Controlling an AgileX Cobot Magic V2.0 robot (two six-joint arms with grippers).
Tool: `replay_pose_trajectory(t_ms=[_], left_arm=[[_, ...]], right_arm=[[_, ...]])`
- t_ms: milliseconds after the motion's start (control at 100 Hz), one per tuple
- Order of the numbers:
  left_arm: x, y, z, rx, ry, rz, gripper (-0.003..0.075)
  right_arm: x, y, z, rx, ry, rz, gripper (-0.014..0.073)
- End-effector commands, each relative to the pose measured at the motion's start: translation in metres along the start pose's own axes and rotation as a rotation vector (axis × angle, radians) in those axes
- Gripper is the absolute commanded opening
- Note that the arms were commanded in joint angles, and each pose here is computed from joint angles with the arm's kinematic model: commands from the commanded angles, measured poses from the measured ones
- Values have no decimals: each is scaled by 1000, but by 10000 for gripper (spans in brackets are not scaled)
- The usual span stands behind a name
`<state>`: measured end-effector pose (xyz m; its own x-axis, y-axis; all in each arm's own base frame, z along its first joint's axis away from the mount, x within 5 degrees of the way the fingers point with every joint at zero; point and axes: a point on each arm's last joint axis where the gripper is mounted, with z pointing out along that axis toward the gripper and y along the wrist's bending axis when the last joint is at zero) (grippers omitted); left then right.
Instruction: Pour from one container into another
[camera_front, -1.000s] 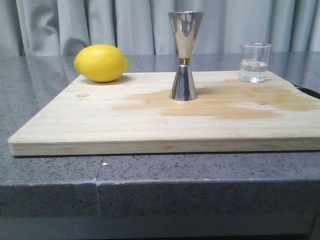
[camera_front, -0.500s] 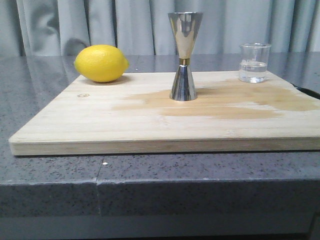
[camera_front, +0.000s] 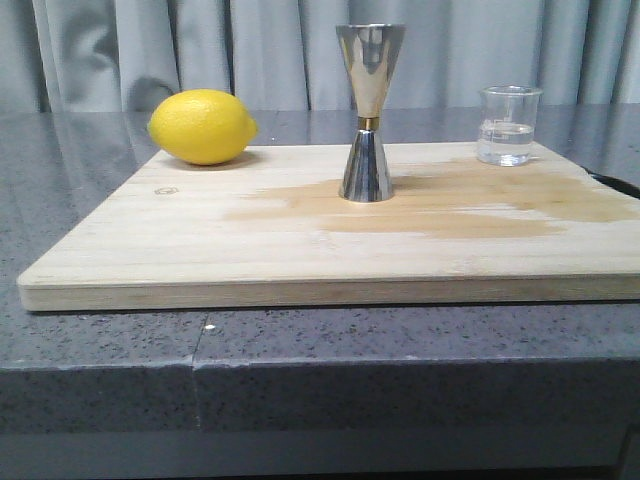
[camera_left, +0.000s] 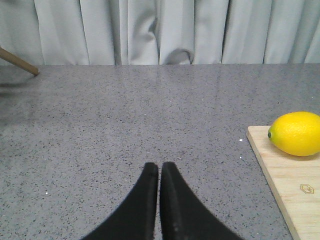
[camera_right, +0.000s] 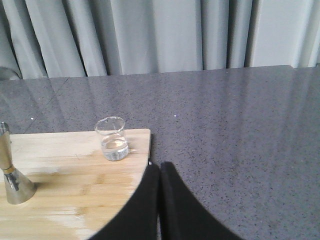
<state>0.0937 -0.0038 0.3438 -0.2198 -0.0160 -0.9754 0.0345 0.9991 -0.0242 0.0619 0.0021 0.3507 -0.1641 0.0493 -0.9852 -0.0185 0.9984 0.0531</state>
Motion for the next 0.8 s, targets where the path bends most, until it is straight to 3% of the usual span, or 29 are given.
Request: replay_pose_trajectory(t_ms=[0, 180, 260, 330, 430, 520, 790], left_arm=[[-15, -1, -1, 8, -85, -14, -19], [-16, -1, -1, 5, -101, -7, -19], [-16, 0, -1, 3, -103, -8, 10], [-16, 0, -1, 2, -106, -4, 130], [-17, 0, -1, -3, -111, 6, 423], [-17, 0, -1, -3, -113, 6, 587], [-17, 0, -1, -3, -113, 6, 599]], right_arm=[[-18, 0, -2, 5, -104, -13, -75], [-19, 0, -2, 5, -111, -11, -72], [-19, 0, -2, 5, -116, -11, 9], [-21, 0, -2, 8, -132, -13, 167], [-22, 0, -2, 10, -144, -18, 407], [-22, 0, -2, 10, -146, -18, 526], [-22, 0, -2, 10, -146, -18, 541]])
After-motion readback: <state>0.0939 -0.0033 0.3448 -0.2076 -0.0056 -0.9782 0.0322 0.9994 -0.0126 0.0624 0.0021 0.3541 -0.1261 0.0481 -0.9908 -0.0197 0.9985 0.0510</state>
